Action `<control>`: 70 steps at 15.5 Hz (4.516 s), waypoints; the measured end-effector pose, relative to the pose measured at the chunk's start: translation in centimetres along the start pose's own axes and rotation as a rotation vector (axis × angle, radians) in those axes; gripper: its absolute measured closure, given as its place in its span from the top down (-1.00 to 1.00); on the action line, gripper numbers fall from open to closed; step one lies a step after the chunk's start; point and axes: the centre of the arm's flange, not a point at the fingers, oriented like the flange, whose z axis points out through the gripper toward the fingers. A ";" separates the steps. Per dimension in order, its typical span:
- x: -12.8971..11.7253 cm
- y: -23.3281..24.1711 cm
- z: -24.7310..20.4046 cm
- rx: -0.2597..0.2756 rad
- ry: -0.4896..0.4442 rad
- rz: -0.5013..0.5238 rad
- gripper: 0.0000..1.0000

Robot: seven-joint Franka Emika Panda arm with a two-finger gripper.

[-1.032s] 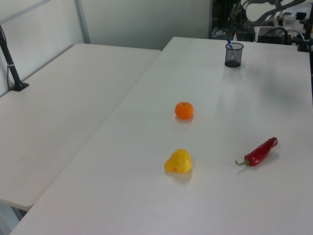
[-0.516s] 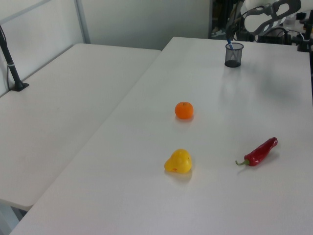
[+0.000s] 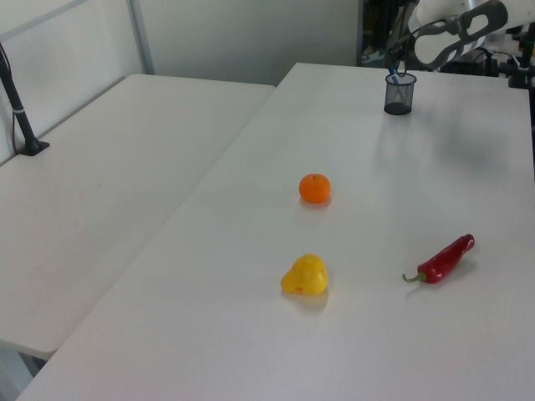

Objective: Take marker pen
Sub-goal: 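Lower the gripper and grasp the blue-capped white marker in the cup, then lift the marker up out of the pen cup, then carry the marker across the table toward the orange, then lower the marker upright beside the orange and open the gripper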

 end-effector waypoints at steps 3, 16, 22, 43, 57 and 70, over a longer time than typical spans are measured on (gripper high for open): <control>-0.5 -0.3 1.0 -0.003 -0.005 -0.008 0.16; -0.4 -0.6 1.5 -0.009 -0.002 -0.030 -0.63; 5.0 1.1 -5.0 0.001 0.126 0.009 -0.63; 2.3 -23.0 -24.6 0.479 -0.438 -0.216 -0.63; -13.3 -39.6 -20.1 0.575 -0.687 -0.458 -0.63; -15.3 -40.6 -18.9 0.576 -0.658 -0.463 0.50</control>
